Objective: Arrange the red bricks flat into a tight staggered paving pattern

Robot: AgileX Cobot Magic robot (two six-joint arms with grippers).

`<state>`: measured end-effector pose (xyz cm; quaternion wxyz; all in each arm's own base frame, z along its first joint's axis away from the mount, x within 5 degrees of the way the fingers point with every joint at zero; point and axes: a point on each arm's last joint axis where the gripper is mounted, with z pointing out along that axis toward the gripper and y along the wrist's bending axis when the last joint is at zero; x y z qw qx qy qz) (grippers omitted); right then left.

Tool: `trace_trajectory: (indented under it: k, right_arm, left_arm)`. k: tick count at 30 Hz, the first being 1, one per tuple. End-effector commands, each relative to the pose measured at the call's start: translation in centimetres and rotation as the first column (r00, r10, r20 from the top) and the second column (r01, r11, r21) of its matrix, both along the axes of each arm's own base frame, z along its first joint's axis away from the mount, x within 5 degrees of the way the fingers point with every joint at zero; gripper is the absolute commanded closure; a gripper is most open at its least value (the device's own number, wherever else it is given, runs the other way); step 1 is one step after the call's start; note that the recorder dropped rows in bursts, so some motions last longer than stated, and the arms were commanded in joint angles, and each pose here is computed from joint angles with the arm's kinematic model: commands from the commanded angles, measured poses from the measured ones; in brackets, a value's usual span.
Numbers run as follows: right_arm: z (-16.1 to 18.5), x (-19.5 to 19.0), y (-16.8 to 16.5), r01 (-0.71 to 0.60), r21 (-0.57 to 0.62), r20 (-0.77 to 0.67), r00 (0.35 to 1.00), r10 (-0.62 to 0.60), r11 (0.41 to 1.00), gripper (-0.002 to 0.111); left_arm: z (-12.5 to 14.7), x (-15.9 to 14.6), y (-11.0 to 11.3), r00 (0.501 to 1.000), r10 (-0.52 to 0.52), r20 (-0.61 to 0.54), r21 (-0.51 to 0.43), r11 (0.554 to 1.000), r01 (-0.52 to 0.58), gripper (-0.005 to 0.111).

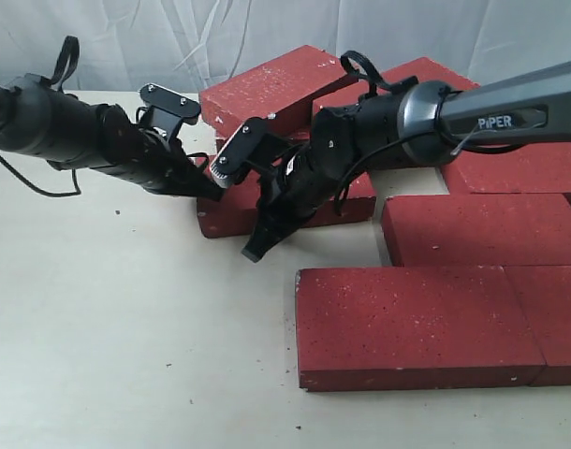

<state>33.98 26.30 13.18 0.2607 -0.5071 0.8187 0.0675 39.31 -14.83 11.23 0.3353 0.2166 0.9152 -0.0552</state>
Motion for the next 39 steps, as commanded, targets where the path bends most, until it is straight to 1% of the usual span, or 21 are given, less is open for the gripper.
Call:
trace_trajectory:
  k: [1, 6, 9, 11, 14, 17, 20, 24, 27, 31, 39]
  right_arm:
    - [0.3, 0.4, 0.1, 0.010, 0.023, 0.035, 0.999, -0.010, 1.000, 0.109]
    - [0.2, 0.7, 0.2, 0.012, 0.033, 0.066, 0.998, -0.014, 0.999, 0.109]
    - [-0.2, 1.1, 0.4, 0.021, 0.049, 0.102, 0.994, -0.026, 0.999, 0.109]
    - [-0.6, 1.1, 0.4, 0.021, 0.044, 0.094, 0.995, -0.025, 0.999, 0.109]
    - [-0.3, 0.9, 0.3, 0.015, 0.034, 0.077, 0.997, -0.017, 0.999, 0.109]
    - [0.4, 0.1, -0.1, -0.025, -0.020, 0.026, 0.999, 0.026, 0.999, 0.109]
    - [1.3, -0.5, -0.6, -0.061, -0.069, -0.018, 0.998, 0.060, 0.996, 0.109]
    - [0.4, -0.4, -1.1, -0.101, -0.135, -0.019, 0.995, 0.099, 0.986, 0.109]
    - [-0.2, 0.4, -1.8, -0.081, -0.137, -0.011, 0.997, 0.080, 0.987, 0.109]
    - [-0.1, 1.4, -3.1, -0.007, -0.113, -0.021, 1.000, 0.004, 0.994, 0.109]
    - [-0.2, 1.3, -3.3, -0.004, -0.120, -0.034, 0.999, 0.000, 0.993, 0.109]
  left_arm:
    - [0.5, 0.7, -0.7, 0.997, 0.016, 0.074, -0.021, 1.000, -0.015, 0.107]
    - [0.2, 0.8, -0.7, 0.996, 0.021, 0.089, -0.018, 1.000, -0.019, 0.107]
    - [0.1, 0.7, -0.7, 0.997, -0.013, 0.074, 0.007, 1.000, 0.013, 0.107]
    - [0.2, 0.6, -0.4, 0.997, -0.042, 0.066, 0.034, 0.999, 0.040, 0.107]
    - [0.5, 0.7, 0.9, 0.999, -0.028, 0.029, 0.041, 0.999, 0.027, 0.107]
    - [0.5, 0.7, 0.9, 0.999, -0.027, 0.028, 0.040, 0.999, 0.026, 0.107]
    - [0.5, 0.4, 0.1, 1.000, -0.018, 0.010, 0.013, 1.000, 0.017, 0.107]
    - [0.3, 0.1, -0.4, 0.999, -0.035, -0.003, 0.014, 0.999, 0.035, 0.107]
    - [0.4, -0.1, -1.1, 0.999, -0.051, 0.000, 0.013, 0.999, 0.051, 0.107]
    - [0.6, -0.4, -2.2, 0.997, -0.074, 0.020, 0.011, 0.997, 0.074, 0.107]
    - [0.7, -0.6, -3.0, 0.995, -0.090, 0.037, 0.007, 0.996, 0.089, 0.107]
